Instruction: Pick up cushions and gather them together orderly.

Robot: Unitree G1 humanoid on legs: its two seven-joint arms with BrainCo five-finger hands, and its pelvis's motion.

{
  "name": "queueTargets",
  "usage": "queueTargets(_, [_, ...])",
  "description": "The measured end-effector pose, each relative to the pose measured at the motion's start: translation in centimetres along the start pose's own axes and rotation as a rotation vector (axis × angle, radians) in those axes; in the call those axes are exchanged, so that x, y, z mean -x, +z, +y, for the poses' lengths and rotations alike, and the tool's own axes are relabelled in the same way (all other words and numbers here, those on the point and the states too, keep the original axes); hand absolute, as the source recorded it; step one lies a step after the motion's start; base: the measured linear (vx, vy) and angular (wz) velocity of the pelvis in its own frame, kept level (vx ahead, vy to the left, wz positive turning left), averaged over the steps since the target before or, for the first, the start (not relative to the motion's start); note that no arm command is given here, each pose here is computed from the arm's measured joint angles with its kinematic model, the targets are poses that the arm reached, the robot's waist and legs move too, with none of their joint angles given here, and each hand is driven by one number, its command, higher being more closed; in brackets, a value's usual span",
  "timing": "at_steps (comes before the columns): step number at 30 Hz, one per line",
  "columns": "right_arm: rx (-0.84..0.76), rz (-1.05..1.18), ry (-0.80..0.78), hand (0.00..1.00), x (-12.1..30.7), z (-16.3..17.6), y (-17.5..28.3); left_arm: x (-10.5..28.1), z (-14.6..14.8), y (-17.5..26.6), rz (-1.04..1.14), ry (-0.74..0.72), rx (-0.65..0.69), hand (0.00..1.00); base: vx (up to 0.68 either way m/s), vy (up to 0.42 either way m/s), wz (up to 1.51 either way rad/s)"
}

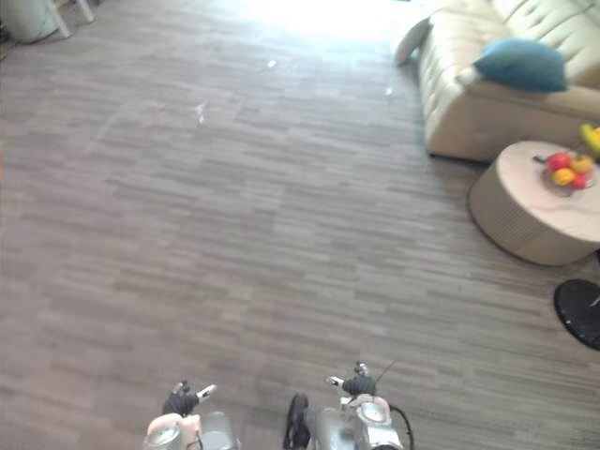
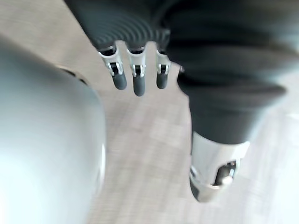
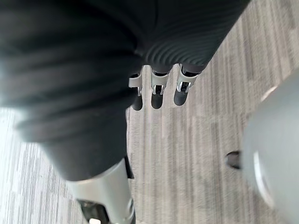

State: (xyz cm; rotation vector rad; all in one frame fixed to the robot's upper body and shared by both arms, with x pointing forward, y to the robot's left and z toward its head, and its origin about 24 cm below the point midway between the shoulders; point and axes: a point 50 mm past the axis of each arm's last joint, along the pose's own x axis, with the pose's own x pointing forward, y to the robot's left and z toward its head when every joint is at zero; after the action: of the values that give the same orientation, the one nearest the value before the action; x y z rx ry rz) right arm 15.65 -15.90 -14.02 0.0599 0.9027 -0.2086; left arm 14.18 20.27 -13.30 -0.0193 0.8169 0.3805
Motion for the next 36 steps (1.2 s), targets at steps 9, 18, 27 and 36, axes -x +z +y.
queueTargets(9, [-0.011, 0.062, -0.001, 0.00, 0.6, 0.7, -2.0, 0.0, 0.5, 0.2, -0.007, 0.026, 0.049, 0.00, 0.68, 0.351, -0.74])
queueTargets(18, [-0.035, -0.043, -0.027, 0.00, 0.4, -0.5, 0.1, 0.1, 0.1, -1.9, 0.095, 0.013, -0.020, 0.00, 0.60, 0.168, 0.00])
queueTargets(27, [0.014, -0.060, -0.081, 0.00, 0.0, -3.5, 1.0, 1.5, -2.1, -4.1, 0.161, -0.042, -0.011, 0.00, 0.74, -0.138, 0.53])
queueTargets(36, [-0.011, 0.051, -0.049, 0.00, 0.0, -1.3, -1.1, 0.7, -1.1, -1.1, 0.020, -0.024, 0.015, 0.00, 0.67, 0.008, -0.49])
